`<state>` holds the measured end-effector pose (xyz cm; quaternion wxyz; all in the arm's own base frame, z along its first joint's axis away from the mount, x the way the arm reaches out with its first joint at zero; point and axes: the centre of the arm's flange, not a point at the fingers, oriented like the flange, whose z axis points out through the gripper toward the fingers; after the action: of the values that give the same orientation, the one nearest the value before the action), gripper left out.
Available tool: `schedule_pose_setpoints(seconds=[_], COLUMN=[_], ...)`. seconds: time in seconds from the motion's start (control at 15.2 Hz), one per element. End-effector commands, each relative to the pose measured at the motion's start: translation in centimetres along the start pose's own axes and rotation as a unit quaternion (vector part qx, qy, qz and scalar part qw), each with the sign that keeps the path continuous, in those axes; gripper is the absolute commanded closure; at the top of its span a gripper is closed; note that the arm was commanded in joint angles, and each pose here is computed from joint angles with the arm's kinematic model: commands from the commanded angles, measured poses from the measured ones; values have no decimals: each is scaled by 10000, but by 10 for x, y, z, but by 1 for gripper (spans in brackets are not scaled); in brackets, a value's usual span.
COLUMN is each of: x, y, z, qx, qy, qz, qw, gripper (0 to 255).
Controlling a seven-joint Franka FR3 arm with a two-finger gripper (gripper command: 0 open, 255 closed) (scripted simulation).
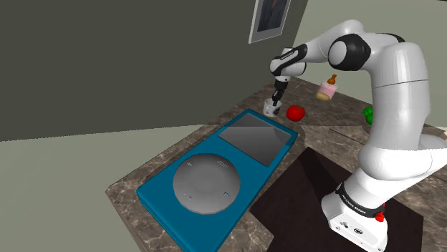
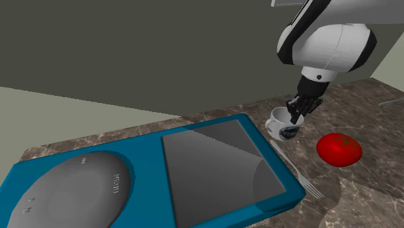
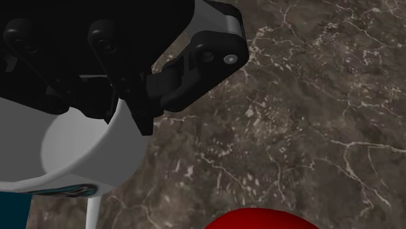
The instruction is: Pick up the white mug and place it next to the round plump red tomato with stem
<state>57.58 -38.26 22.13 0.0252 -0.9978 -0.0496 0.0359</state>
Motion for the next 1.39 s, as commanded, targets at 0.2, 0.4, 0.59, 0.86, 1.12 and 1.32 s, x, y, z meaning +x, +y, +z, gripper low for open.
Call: schedule_pose_setpoints(seconds=[0.2, 0.4, 0.59, 0.86, 1.12, 1.32], x=[3, 4, 4, 4, 4, 4], y=[2, 3, 3, 3, 3, 3], z=[26, 42, 42, 42, 42, 29], qx=[-1, -1, -1, -1, -1, -1], qy=[2, 2, 2, 2, 2, 2], qz=[0, 0, 0, 0, 0, 0], qw=[10000, 10000, 10000, 10000, 10000, 10000], gripper=[255, 255, 255, 255, 0, 0])
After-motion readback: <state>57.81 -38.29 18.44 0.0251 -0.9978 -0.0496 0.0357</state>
